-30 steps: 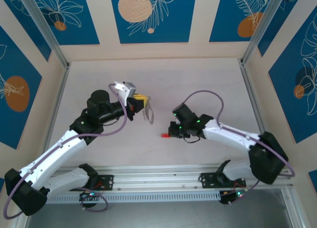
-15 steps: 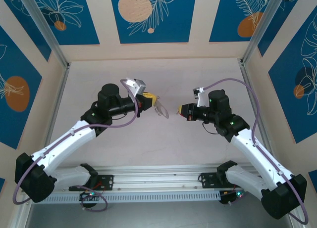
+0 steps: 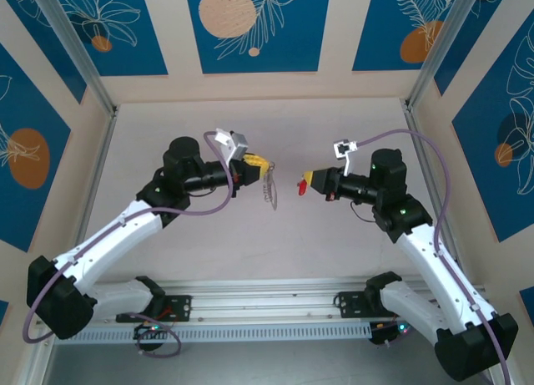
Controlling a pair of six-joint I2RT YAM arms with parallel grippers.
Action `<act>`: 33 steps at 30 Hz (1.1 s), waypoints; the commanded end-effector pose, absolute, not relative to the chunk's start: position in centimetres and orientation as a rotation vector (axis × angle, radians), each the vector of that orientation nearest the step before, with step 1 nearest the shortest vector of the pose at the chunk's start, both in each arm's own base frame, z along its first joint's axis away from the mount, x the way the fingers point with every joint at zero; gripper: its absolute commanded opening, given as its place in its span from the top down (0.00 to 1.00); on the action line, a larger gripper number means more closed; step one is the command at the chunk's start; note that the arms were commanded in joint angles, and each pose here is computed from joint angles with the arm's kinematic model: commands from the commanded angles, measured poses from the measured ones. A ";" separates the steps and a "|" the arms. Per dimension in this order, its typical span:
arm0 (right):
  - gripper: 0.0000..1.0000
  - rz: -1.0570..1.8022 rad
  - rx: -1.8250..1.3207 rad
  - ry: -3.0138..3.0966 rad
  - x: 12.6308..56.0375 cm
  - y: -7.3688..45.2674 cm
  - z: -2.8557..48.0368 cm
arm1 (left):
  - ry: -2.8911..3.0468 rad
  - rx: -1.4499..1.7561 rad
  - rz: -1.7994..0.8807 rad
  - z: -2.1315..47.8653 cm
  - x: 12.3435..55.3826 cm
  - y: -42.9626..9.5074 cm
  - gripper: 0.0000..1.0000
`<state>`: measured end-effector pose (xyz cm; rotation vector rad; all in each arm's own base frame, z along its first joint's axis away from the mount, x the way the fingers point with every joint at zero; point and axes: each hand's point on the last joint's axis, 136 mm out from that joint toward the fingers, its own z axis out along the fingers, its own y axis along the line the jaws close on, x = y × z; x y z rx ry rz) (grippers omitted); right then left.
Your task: Put the keys on the keyring
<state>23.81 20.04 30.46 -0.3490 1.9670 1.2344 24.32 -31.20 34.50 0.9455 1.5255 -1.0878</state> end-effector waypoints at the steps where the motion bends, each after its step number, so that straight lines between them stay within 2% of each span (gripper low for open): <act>1: 1.00 1.283 -0.483 1.803 22.4 20.6 34.9 | 1.354 1.022 -1.130 38.0 23.0 -32.2 1.00; 12: 1.00 1.285 -0.573 1.618 22.0 21.1 39.8 | 1.350 1.034 -1.190 39.3 23.3 -33.5 1.00; 33: 1.00 1.252 -0.620 1.575 22.5 22.5 40.7 | 1.372 1.074 -1.295 40.0 22.7 -35.9 1.00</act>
